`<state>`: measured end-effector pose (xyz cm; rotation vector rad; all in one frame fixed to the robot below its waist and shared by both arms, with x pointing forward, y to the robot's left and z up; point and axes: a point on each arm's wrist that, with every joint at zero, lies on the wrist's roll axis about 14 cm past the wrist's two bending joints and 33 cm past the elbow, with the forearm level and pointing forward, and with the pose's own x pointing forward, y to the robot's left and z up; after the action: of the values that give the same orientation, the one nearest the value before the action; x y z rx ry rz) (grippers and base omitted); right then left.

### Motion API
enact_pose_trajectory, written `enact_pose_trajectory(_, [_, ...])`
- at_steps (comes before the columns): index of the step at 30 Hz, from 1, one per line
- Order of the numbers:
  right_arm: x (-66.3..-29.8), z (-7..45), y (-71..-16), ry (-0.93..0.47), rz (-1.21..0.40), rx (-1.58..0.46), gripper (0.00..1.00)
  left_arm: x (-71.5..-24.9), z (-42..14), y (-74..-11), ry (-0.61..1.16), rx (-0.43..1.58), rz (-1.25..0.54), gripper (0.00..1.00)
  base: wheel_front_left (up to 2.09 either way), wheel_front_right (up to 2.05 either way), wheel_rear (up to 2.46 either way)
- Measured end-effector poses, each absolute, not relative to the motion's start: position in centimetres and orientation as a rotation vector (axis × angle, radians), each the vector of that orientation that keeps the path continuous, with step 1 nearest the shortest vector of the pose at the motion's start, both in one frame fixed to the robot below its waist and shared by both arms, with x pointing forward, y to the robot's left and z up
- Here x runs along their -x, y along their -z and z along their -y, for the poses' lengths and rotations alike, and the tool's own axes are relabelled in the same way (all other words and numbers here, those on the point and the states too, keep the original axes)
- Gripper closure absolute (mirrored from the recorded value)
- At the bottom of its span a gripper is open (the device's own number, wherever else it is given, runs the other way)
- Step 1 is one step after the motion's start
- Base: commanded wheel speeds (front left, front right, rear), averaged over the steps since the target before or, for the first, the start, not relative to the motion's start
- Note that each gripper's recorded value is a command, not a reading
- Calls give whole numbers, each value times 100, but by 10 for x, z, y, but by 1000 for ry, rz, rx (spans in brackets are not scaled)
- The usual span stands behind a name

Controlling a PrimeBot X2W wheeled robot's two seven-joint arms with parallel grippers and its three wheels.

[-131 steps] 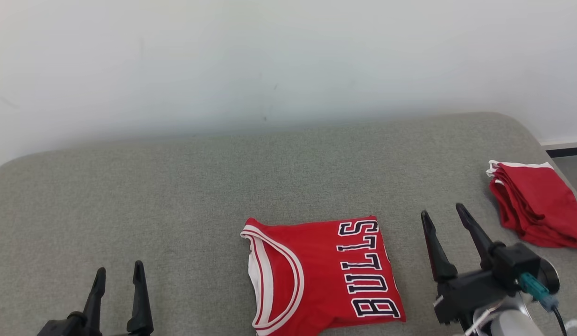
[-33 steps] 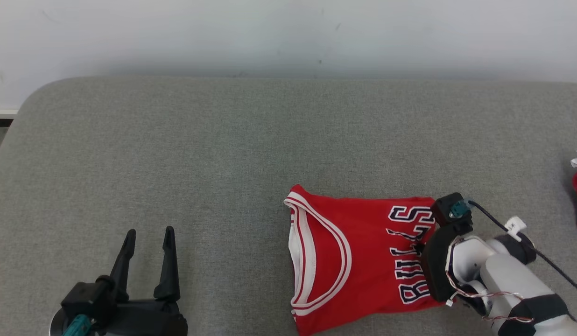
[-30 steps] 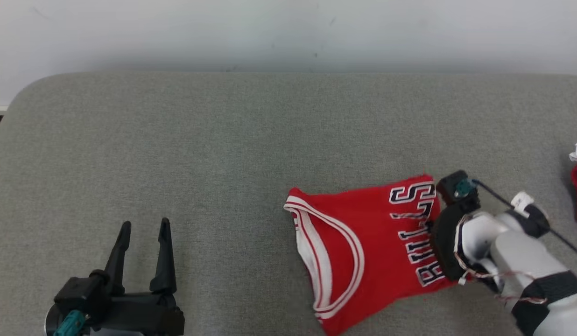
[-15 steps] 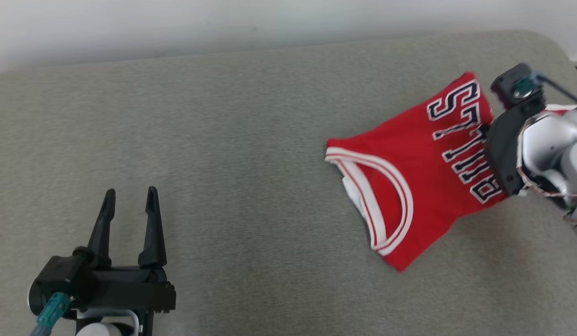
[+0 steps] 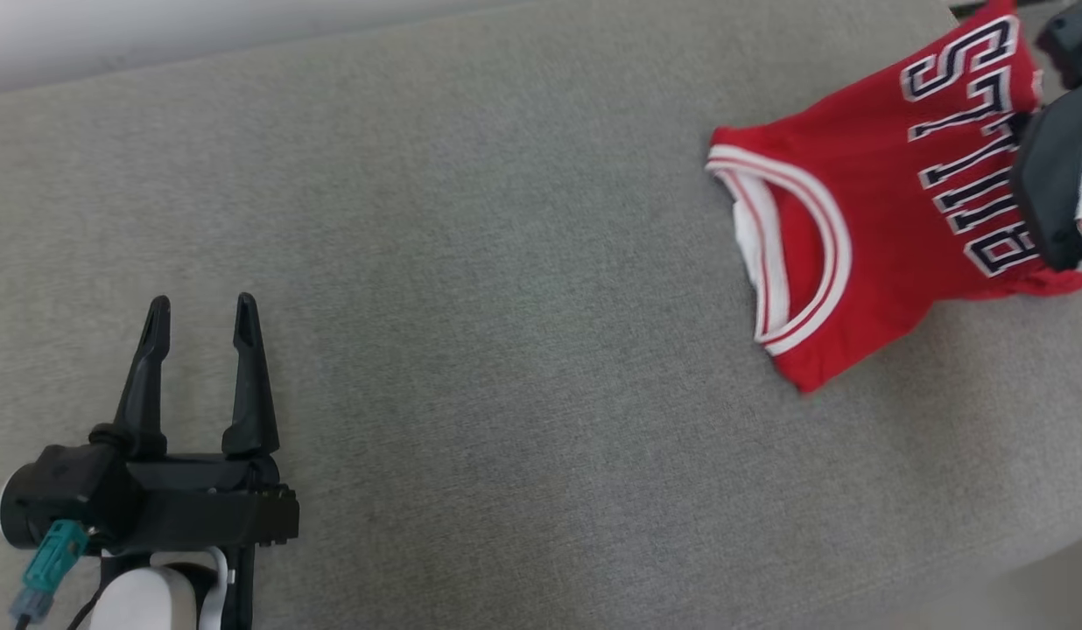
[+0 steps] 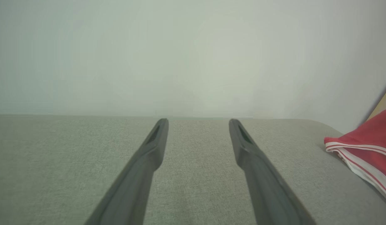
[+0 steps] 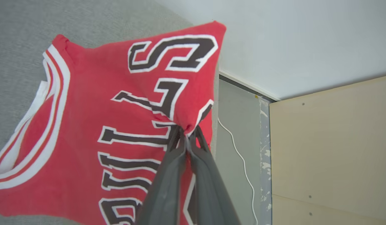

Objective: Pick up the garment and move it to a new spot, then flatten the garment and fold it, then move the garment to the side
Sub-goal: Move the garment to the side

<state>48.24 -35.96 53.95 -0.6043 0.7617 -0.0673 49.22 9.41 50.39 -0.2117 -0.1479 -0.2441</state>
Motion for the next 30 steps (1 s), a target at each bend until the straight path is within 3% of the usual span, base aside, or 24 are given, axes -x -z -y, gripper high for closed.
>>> enact_pose_trajectory(12, [-477, 443, -545, 305, -788, 683, 100, -510, -76, -478, 294, 213, 112, 0, 0, 0, 0])
enact_pose_trajectory(26, [-463, 472, -517, 496, -818, 592, 100, -513, -87, -468, 289, 177, 99, 0, 0, 0, 0])
enact_pose_trajectory(27, [-461, 471, -515, 501, -818, 588, 78, -513, -86, -469, 291, 176, 99, 0, 0, 0, 0])
enact_pose_trajectory(28, [-459, 472, -513, 507, -816, 589, 19, -513, -86, -469, 292, 176, 99, 0, 0, 0, 0])
enact_pose_trajectory(29, [-459, 471, -513, 509, -810, 593, 0, -513, -85, -469, 293, 175, 99, 0, 0, 0, 0])
enact_pose_trajectory(30, [-459, 470, -512, 510, -800, 588, 0, -513, -85, -470, 295, 174, 100, 0, 0, 0, 0])
